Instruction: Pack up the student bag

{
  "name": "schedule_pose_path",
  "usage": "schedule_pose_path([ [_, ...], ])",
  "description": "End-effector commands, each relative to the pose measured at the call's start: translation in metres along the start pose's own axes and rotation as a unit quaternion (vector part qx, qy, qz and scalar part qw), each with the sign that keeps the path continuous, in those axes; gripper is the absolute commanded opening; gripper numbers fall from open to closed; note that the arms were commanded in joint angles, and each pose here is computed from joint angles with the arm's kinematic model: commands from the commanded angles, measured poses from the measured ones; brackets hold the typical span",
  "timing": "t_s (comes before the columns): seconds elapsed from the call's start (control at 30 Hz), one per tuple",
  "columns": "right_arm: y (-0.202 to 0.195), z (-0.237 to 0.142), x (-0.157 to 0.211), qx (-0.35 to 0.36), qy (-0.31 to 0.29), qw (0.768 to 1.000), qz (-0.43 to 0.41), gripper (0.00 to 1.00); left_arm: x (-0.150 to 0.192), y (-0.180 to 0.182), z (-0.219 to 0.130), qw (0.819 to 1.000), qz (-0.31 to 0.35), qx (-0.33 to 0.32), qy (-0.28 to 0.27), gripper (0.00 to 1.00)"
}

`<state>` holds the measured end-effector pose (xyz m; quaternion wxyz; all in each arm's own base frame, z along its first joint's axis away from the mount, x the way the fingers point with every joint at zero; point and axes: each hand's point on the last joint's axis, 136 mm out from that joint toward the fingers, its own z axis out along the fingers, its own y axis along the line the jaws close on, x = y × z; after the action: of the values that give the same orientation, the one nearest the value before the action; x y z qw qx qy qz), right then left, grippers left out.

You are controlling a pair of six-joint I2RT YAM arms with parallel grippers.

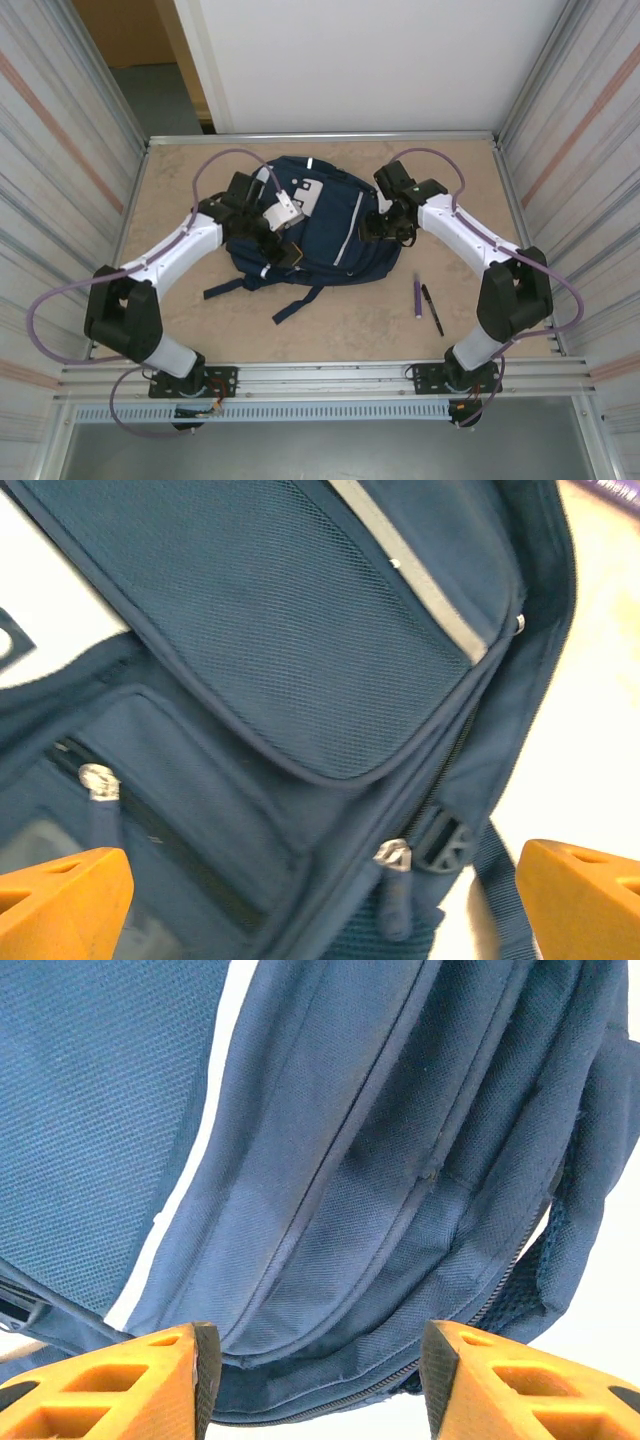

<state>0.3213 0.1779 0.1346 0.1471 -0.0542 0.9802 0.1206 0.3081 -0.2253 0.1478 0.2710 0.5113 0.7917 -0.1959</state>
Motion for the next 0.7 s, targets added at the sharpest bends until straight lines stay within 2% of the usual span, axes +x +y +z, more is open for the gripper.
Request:
schedule_pose_path([
  [0.0, -0.004, -0.012, -0.003, -0.018, -0.019, 0.999, 0.023, 0.56, 0.017, -0.014, 0.01, 0.991, 0.121, 0.05, 0.042, 0.99],
  [0.07, -0.004, -0.013, -0.004, -0.032, -0.02, 0.999, 0.028, 0.56, 0.034, -0.025, 0.019, 0.978, 0.176, 0.088, 0.071, 0.99],
  [0.13, -0.002, -0.015, -0.004, -0.04, -0.02, 0.999, 0.03, 0.56, 0.046, -0.021, 0.025, 0.971, 0.197, 0.083, 0.107, 0.96],
  [0.23, 0.002, -0.018, -0.003, -0.052, -0.022, 0.998, 0.029, 0.56, 0.054, -0.011, 0.024, 0.964, 0.223, 0.065, 0.132, 0.79],
  [0.33, 0.004, -0.017, 0.0, -0.059, -0.02, 0.998, 0.029, 0.56, 0.066, 0.005, 0.027, 0.952, 0.25, 0.037, 0.172, 0.68],
  [0.47, 0.006, -0.013, 0.001, -0.064, -0.013, 0.998, 0.027, 0.56, 0.091, 0.022, 0.03, 0.933, 0.262, 0.019, 0.247, 0.71],
  [0.6, 0.006, -0.013, -0.001, -0.064, -0.016, 0.997, 0.029, 0.56, 0.104, 0.017, 0.044, 0.933, 0.259, 0.03, 0.25, 0.72],
  [0.67, 0.008, -0.014, -0.002, -0.068, -0.018, 0.997, 0.028, 0.56, 0.109, 0.018, 0.053, 0.929, 0.256, 0.023, 0.265, 0.68],
])
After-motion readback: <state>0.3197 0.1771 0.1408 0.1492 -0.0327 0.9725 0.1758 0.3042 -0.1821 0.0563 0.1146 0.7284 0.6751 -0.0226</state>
